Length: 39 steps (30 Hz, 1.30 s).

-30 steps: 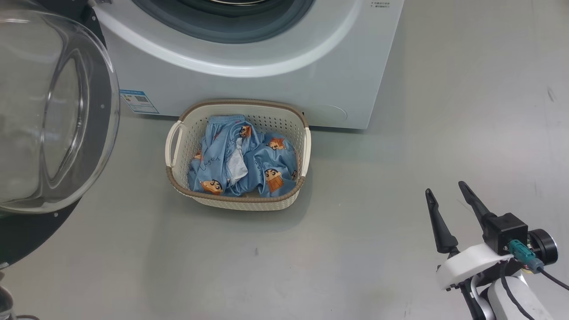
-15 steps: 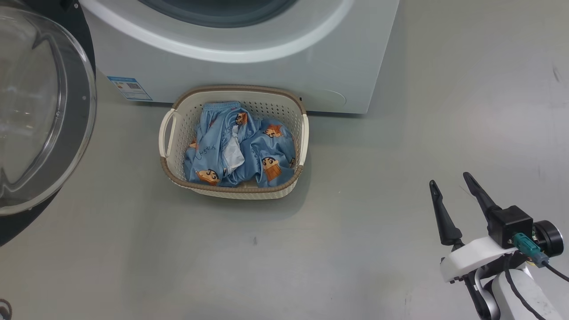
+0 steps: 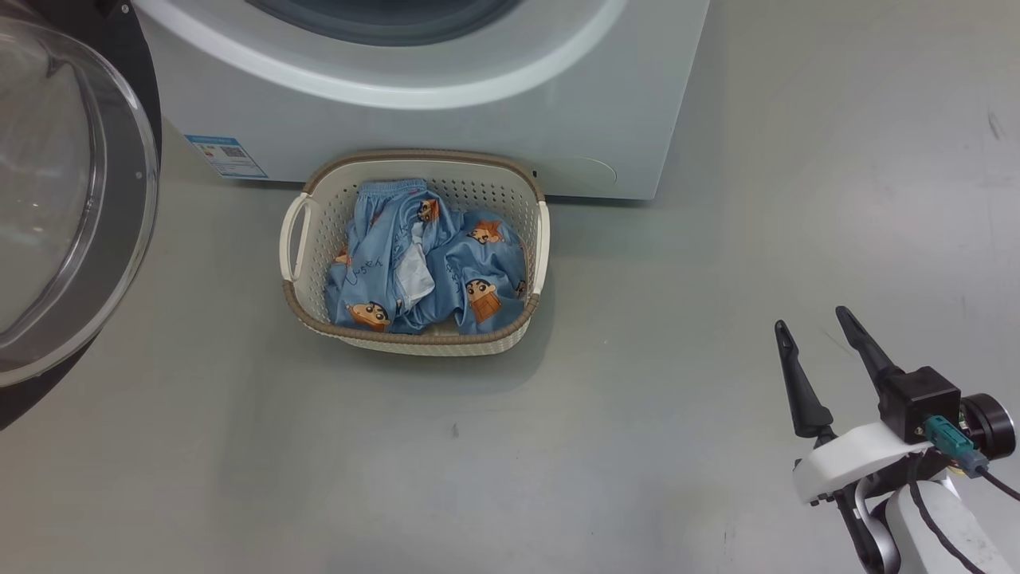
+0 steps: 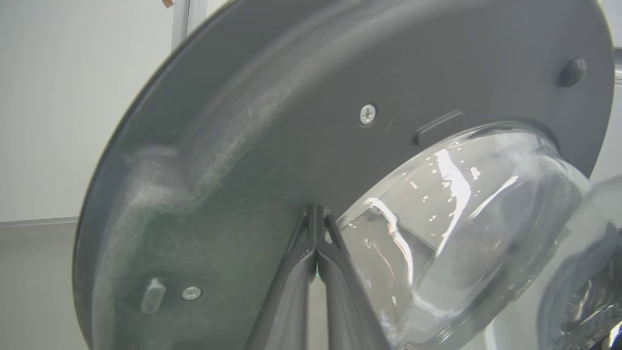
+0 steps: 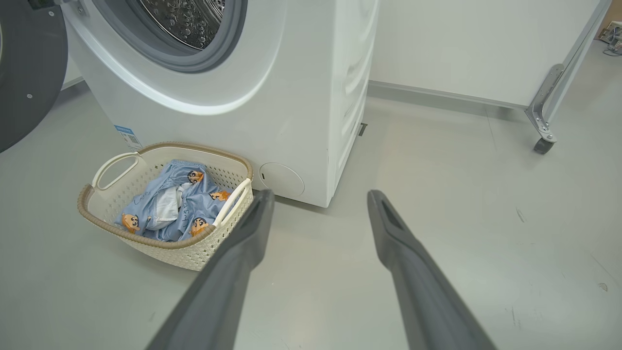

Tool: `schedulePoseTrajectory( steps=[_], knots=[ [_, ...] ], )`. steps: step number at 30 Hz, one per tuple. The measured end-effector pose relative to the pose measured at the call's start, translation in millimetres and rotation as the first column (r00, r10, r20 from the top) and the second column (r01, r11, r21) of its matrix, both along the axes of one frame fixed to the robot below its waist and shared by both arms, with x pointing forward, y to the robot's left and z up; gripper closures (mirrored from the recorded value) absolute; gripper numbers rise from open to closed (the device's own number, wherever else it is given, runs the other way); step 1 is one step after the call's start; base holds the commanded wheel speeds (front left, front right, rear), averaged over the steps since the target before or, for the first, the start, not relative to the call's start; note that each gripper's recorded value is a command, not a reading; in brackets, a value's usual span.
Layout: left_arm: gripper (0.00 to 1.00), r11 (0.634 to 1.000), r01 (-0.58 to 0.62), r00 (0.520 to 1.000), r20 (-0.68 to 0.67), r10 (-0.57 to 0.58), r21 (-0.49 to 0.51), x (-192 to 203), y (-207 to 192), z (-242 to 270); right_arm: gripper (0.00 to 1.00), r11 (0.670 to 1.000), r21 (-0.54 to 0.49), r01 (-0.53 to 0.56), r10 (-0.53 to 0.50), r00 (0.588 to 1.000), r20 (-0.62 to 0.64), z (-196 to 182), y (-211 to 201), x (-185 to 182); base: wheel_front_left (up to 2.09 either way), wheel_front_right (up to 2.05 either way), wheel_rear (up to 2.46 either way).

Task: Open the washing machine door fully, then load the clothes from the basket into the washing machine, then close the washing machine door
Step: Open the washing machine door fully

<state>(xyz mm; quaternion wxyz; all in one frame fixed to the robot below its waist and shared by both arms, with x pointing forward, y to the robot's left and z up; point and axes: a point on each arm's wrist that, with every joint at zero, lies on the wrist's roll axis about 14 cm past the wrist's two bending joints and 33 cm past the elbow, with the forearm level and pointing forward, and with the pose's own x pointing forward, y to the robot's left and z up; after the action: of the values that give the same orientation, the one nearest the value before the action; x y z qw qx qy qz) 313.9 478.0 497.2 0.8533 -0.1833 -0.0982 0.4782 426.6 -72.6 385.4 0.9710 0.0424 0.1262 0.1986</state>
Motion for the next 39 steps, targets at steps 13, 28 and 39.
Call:
schedulePoseTrajectory(
  steps=[13,28,39],
  knots=[
    [1.00,0.989,0.111,0.992,0.053,-0.117,0.102,8.1,-15.7,32.1,0.00,1.000,0.020,0.005,-0.005,0.999,0.033,16.7,6.5,-1.3,0.00,0.00,0.00],
    [0.00,0.944,0.287,0.952,0.063,-0.301,0.161,11.9,-76.5,38.5,0.00,0.998,0.056,0.003,-0.008,0.996,0.094,46.6,13.4,-10.7,0.00,0.00,0.00],
    [0.00,0.850,0.480,0.874,-0.029,-0.486,0.216,32.3,-134.5,34.0,0.00,0.996,0.074,0.054,-0.063,0.989,0.135,64.9,-0.1,-15.9,0.00,0.00,0.00]
  ],
)
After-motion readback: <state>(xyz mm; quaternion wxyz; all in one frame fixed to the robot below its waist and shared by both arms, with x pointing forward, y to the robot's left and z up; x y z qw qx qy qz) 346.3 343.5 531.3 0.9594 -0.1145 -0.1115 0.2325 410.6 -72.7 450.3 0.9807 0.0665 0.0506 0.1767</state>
